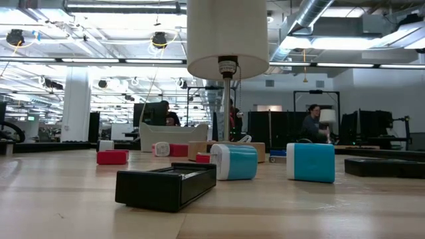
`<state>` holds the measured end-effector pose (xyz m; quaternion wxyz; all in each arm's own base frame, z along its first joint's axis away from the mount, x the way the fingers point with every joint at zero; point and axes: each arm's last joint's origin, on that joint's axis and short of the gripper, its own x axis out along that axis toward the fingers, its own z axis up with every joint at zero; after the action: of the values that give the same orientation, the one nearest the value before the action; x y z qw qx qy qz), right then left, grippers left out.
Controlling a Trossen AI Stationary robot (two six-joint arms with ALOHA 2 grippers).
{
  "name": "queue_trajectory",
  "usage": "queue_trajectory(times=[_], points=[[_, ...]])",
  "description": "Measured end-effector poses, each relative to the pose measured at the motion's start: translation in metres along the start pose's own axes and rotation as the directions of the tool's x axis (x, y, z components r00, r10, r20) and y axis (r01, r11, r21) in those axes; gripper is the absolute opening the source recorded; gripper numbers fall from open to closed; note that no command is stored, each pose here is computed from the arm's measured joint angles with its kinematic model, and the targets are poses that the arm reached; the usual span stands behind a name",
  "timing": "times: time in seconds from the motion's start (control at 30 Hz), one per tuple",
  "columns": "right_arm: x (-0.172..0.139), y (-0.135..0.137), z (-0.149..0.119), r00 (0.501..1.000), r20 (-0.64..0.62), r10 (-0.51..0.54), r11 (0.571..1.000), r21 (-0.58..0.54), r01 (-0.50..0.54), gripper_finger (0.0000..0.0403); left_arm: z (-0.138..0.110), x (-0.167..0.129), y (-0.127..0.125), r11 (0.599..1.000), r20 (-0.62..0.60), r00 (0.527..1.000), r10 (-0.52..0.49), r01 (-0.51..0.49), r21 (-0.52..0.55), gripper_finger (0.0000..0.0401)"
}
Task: Pick & Place Office items
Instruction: Put the right red charger adapter into the gray bin
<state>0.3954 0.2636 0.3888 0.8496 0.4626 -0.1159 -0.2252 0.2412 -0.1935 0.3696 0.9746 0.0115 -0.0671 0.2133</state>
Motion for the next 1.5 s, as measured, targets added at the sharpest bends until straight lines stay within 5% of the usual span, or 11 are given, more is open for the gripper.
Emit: queue_trajectory(times=[0.17, 0.3, 0.77, 1.0, 1.3, 1.5], points=[[-0.002, 0.0, -0.001, 1.0, -0.005, 0.002, 1.0, -0.007, -0.002, 0.0228, 0.0, 0.0, 0.0, 1.0, -0.001, 1.0, 0.011, -0.011, 0.003, 0.0119], [-0.013, 0.0, -0.013, 0.998, -0.062, 0.024, 0.999, -0.034, -0.026, 0.0229, 0.013, 0.0, 0.011, 0.99, -0.008, 0.993, 0.115, -0.115, -0.084, 0.0118], [-0.048, 0.008, -0.018, 1.0, -0.01, 0.004, 1.0, -0.025, -0.005, 0.023, 0.032, -0.025, 0.026, 0.989, -0.049, 0.989, 0.141, -0.138, 0.054, 0.0118], [-0.092, 0.013, -0.027, 1.0, 0.028, -0.013, 1.0, -0.024, 0.014, 0.0221, 0.045, -0.057, 0.039, 0.975, -0.132, 0.972, 0.193, -0.175, 0.139, 0.0118], [-0.148, 0.017, -0.032, 0.997, 0.075, -0.035, 0.999, -0.006, 0.036, 0.0203, 0.052, -0.076, 0.079, 0.976, -0.134, 0.981, 0.139, -0.159, -0.15, 0.0118], [-0.149, 0.017, -0.031, 0.996, 0.076, -0.036, 0.999, -0.013, 0.037, 0.0195, 0.055, -0.059, 0.112, 0.945, -0.086, 0.981, 0.176, -0.193, -0.263, 0.0118]])
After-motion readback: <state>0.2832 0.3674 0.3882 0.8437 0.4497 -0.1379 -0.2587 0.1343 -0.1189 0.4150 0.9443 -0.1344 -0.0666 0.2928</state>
